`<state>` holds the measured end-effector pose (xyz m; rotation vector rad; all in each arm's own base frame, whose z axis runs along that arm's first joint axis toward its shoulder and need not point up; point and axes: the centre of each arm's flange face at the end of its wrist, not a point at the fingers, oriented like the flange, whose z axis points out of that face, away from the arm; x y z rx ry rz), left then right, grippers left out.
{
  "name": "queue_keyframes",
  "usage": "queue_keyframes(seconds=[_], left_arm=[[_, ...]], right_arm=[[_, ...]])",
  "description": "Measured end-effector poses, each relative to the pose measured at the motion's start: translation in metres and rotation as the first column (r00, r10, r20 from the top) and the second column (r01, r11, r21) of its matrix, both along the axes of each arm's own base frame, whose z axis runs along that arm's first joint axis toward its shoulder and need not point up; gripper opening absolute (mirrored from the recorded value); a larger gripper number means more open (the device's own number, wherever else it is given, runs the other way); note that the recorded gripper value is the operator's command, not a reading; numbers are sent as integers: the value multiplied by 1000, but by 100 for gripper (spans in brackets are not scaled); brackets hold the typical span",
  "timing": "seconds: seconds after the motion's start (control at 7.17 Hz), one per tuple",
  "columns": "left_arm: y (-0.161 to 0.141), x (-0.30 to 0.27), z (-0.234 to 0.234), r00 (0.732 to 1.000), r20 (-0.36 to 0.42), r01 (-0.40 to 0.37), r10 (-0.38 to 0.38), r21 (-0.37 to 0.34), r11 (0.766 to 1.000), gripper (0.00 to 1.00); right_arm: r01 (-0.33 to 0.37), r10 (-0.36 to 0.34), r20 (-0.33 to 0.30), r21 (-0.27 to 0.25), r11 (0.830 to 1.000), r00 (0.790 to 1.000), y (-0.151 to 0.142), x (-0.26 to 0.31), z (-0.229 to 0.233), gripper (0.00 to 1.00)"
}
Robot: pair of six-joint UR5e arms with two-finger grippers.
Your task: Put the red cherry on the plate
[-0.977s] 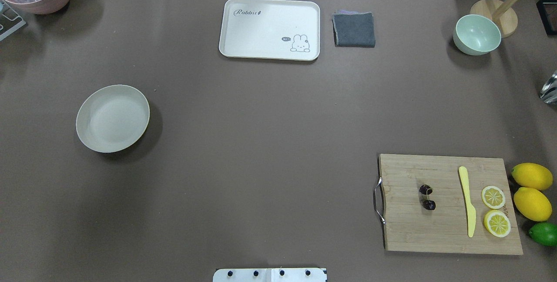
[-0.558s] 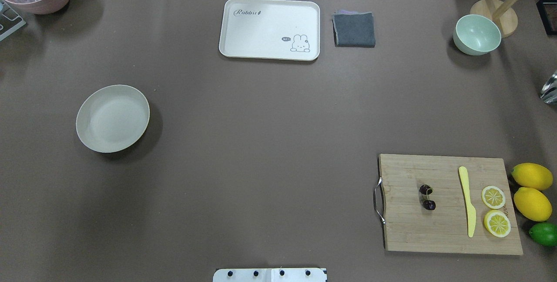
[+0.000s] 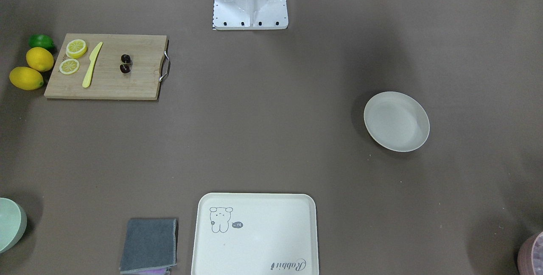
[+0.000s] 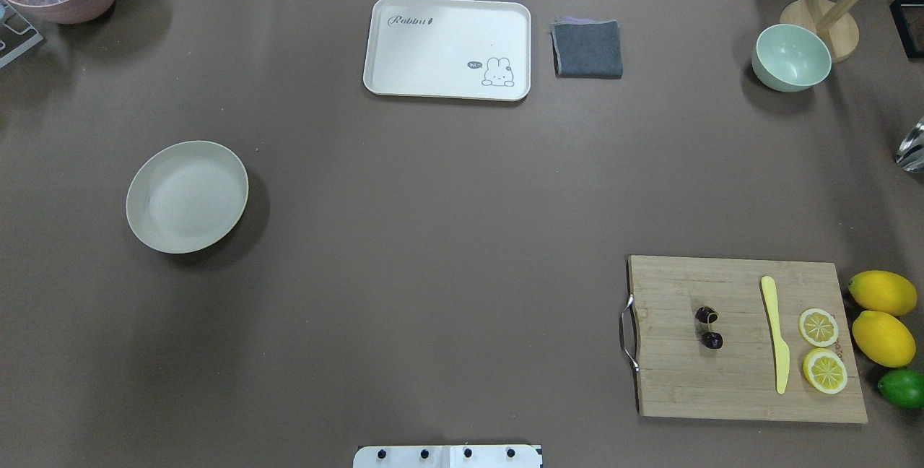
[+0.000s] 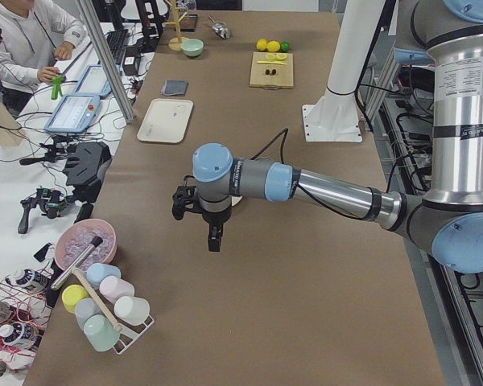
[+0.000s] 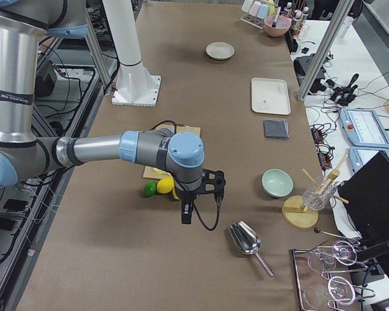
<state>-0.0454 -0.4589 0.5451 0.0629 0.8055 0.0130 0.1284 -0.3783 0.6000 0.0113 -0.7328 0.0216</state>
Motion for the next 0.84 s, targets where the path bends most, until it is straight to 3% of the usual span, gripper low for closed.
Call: queue_keyframes(seconds=[0.28,0.42,0.56,0.84], left_arm=[[-28,4,-28,1000,-23,0,0,4,1000,98],[-47,22,-40,996,-83,-29,29,-2,1000,98],[-68,52,-53,988,-142,-64,61,-14,998,98],[-93,122,-66,980,-185,-80,73,-28,996,98]], right_arm=[[-16,16,-1,25,1000,1000,1,6,-13,100],[-19,19,-3,39,999,1000,-1,7,-19,100],[-20,21,-4,49,999,1000,-2,8,-24,100],[-22,23,-5,57,998,1000,-2,8,-27,100]])
